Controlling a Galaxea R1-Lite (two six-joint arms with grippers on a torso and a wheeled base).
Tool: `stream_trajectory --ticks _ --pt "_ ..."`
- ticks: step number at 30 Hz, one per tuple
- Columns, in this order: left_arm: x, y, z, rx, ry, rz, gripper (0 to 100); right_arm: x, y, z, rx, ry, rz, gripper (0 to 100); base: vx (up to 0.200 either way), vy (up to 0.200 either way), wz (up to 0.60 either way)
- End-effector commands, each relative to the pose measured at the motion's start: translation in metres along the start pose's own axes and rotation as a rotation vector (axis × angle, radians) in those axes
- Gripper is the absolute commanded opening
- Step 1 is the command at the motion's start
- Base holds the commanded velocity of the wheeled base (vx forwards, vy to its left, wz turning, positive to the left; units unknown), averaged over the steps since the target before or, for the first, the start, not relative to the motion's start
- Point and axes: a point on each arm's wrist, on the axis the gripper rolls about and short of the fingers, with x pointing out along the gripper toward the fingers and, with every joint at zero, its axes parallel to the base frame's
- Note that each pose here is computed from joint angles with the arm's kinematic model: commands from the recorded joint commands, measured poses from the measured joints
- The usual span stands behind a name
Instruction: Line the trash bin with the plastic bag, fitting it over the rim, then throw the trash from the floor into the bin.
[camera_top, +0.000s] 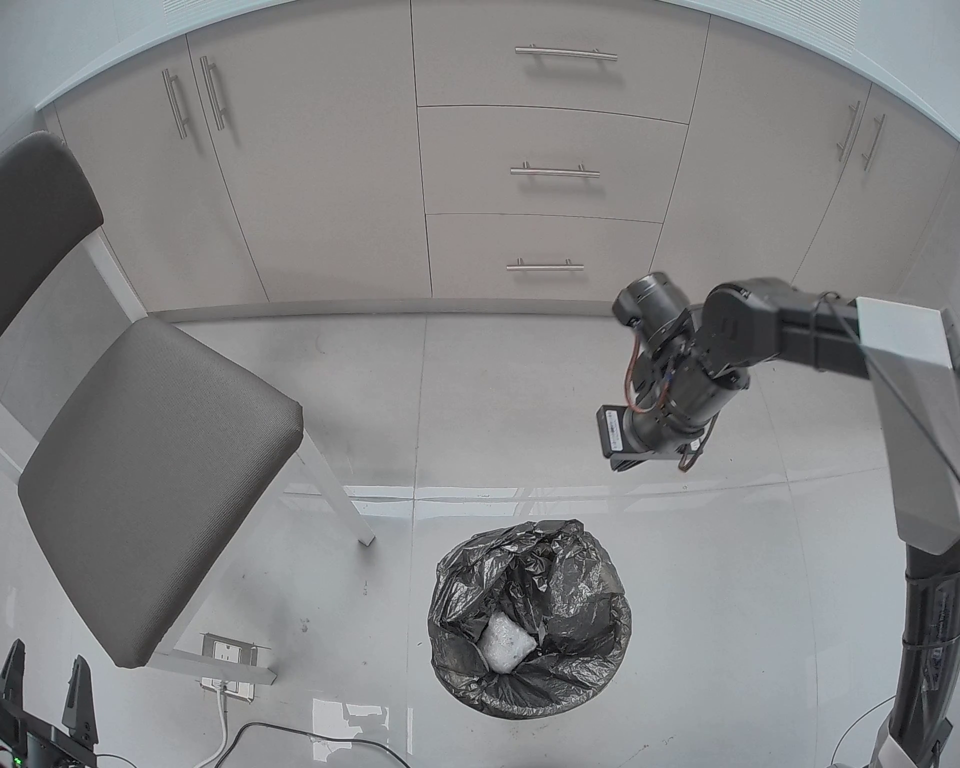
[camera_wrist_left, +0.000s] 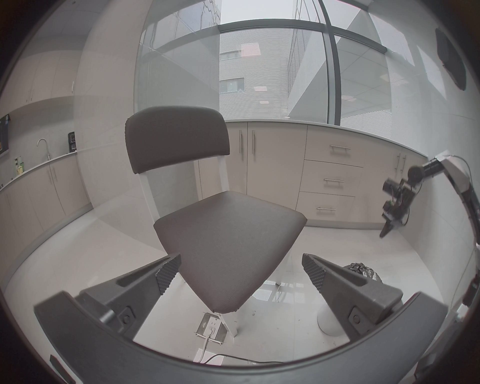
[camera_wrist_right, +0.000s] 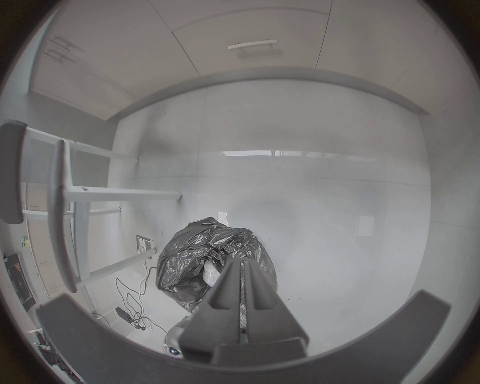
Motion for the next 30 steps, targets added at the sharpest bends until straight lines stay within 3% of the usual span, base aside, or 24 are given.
stream_trajectory --ticks 1,2,3,4,11,16,21,26,30 --pt "0.0 -0.004 -0.003 0.047 0.011 -0.177 100 -0.091 -0.017 0.007 0.034 -0.124 0.028 0 0.0 0.0 0.0" --pt "0.0 -0.005 -0.006 0.087 0.019 -0.23 100 -0.104 -0.019 0.007 0.037 -0.143 0.033 0 0.0 0.0 0.0" --pt "0.001 -0.005 -0.008 0.118 0.017 -0.229 100 -0.118 -0.02 0.005 0.039 -0.161 0.038 0 0.0 0.0 0.0" --pt "0.001 -0.005 -0.008 0.121 0.016 -0.227 100 -0.12 -0.021 0.005 0.04 -0.164 0.039 0 0.0 0.0 0.0" --pt "0.002 -0.004 -0.008 0.082 0.036 -0.185 100 -0.249 -0.06 -0.029 -0.028 -0.332 0.019 0 0.0 0.0 0.0" --pt "0.005 -0.004 -0.007 0.086 0.074 -0.205 100 -0.32 -0.072 -0.083 -0.129 -0.37 0.006 0 0.0 0.0 0.0" --pt "0.001 -0.004 -0.008 0.084 0.008 -0.181 100 -0.384 -0.091 -0.15 -0.268 -0.447 -0.056 0 0.0 0.0 0.0" --pt "0.001 -0.004 -0.008 0.083 -0.004 -0.18 100 -0.424 -0.104 -0.201 -0.249 -0.573 -0.167 0 0.0 0.0 0.0" --pt "0.001 -0.004 -0.008 0.083 -0.004 -0.18 100 -0.449 -0.104 -0.243 -0.282 -0.688 -0.221 0 0.0 0.0 0.0"
